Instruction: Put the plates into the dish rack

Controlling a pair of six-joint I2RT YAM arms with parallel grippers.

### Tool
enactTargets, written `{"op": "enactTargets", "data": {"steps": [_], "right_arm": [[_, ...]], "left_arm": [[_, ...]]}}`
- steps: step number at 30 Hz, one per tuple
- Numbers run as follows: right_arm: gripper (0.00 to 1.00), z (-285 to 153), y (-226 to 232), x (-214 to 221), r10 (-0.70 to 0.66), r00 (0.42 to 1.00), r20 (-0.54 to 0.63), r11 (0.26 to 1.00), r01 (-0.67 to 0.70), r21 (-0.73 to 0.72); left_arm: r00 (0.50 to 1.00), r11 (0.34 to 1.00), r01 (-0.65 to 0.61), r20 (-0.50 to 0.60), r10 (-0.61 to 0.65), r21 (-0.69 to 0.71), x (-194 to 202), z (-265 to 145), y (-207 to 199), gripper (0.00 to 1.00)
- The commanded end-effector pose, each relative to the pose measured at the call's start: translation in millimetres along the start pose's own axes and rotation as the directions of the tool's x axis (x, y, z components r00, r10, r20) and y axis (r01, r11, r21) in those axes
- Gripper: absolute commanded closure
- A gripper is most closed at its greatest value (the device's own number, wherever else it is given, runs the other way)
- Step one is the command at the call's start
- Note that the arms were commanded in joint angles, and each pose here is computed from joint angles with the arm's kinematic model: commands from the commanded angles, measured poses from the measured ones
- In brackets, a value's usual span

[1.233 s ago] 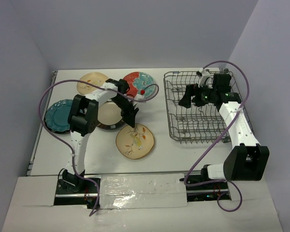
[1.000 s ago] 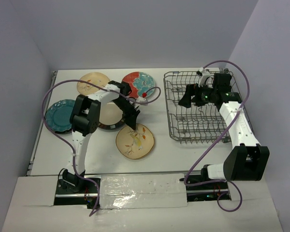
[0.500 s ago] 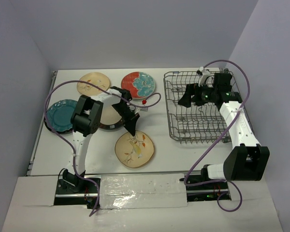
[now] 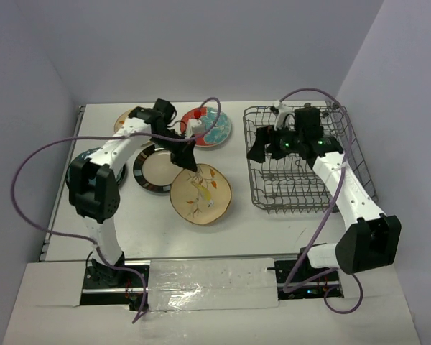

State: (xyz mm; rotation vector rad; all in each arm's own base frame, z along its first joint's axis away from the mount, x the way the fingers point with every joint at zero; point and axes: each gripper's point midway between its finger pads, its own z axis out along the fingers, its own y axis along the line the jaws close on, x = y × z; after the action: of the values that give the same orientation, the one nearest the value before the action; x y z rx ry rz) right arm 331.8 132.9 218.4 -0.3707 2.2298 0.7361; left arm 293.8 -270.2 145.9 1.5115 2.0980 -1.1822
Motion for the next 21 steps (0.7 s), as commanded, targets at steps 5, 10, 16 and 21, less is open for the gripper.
{"op": "enactTargets", "data": {"steps": [5, 10, 16, 21], "right_arm": [[0.0, -2, 70, -33, -0.191, 0.976, 0.108, 0.98, 0.195, -0.032], [0.01, 7, 96, -27, -0.222, 0.973, 0.068, 0.968, 0.228, -0.108], [0.04, 15, 122, -7, -0.289, 0.957, 0.018, 0.933, 0.286, -0.218], [0.07, 27, 128, 8, -0.322, 0.946, -0.038, 0.919, 0.303, -0.252]], "left_arm": [[0.983, 0.996, 0.007, 0.18, -0.024, 0.092, -47, -44, -60, 1.0], [0.975, 0.997, -0.01, 0.224, -0.008, 0.081, -59, -52, -68, 1.0], [0.97, 0.995, -0.018, 0.241, -0.007, 0.1, -65, -56, -73, 1.0], [0.962, 0.992, -0.043, 0.273, 0.009, 0.117, -71, -60, -81, 1.0]]}}
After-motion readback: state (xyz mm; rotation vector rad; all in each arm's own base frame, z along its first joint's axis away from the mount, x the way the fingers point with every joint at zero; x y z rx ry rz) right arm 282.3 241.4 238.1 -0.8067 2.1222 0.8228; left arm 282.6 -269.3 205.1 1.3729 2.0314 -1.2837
